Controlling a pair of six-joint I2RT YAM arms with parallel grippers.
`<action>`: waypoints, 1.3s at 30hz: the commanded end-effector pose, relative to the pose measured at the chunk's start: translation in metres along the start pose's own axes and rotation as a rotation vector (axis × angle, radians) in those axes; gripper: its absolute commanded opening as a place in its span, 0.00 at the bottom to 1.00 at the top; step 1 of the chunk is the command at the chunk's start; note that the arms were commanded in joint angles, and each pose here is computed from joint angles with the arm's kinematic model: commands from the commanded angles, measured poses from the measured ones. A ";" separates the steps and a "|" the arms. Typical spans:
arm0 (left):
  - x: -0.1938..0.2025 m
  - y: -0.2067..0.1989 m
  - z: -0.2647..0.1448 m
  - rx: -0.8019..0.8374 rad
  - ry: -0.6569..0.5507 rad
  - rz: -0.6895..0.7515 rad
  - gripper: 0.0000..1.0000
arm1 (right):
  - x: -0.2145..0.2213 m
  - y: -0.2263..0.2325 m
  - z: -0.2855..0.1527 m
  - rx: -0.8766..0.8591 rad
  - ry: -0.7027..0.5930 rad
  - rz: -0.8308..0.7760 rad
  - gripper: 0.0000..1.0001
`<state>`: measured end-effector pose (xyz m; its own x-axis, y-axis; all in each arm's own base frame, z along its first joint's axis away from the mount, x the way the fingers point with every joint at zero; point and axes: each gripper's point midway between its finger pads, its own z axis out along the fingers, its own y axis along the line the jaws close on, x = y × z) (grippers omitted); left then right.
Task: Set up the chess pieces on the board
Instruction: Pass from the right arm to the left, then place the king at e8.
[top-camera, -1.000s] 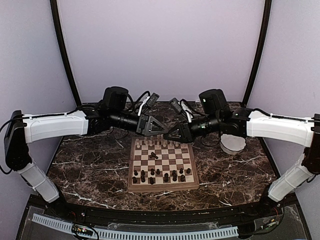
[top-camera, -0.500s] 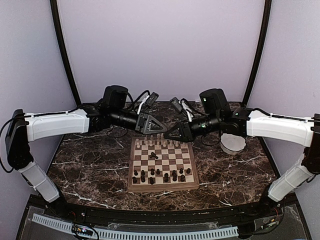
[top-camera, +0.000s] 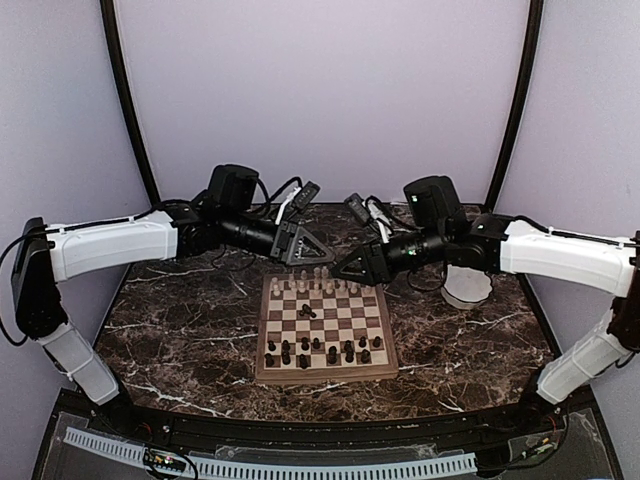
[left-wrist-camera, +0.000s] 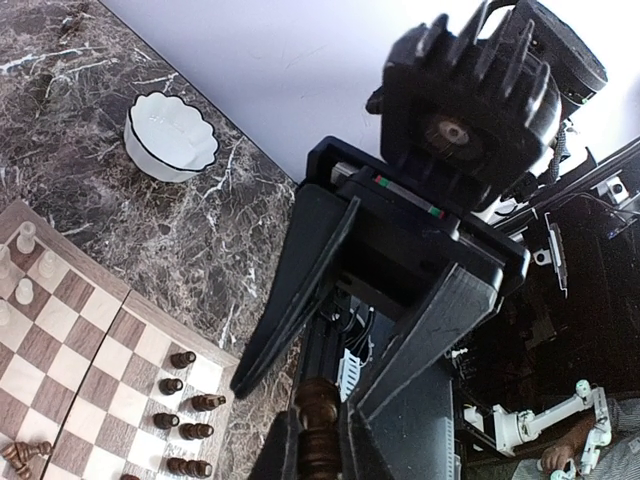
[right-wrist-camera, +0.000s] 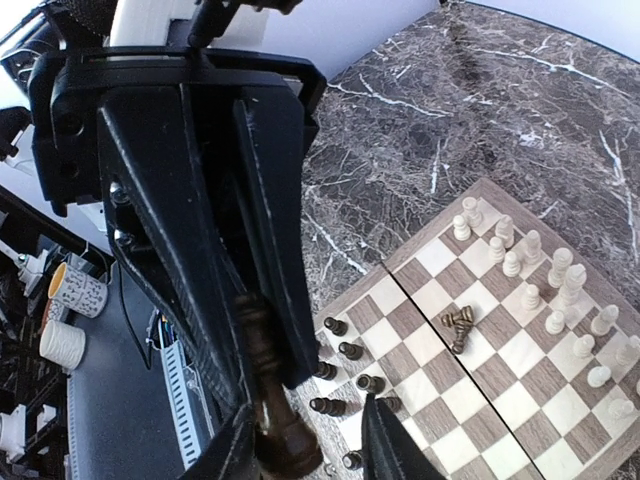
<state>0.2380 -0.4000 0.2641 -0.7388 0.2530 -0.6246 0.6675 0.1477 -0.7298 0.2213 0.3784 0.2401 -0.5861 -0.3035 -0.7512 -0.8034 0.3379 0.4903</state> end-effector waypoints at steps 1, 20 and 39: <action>-0.005 -0.013 -0.012 -0.053 0.024 0.080 0.00 | -0.004 0.001 -0.031 0.069 -0.043 -0.023 0.39; 0.112 0.032 -0.011 -0.499 0.491 0.258 0.00 | 0.068 -0.037 -0.051 0.239 0.097 0.043 0.40; 0.141 0.067 0.026 -0.611 0.610 0.272 0.02 | 0.080 -0.044 -0.048 0.258 0.140 0.039 0.39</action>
<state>0.1742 -0.3787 0.1168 -0.4912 0.7859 -0.3757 0.8710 0.4404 -0.2176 0.2038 0.2998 0.1884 -0.6393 -0.3867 -0.6647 -0.7382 0.5508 0.3895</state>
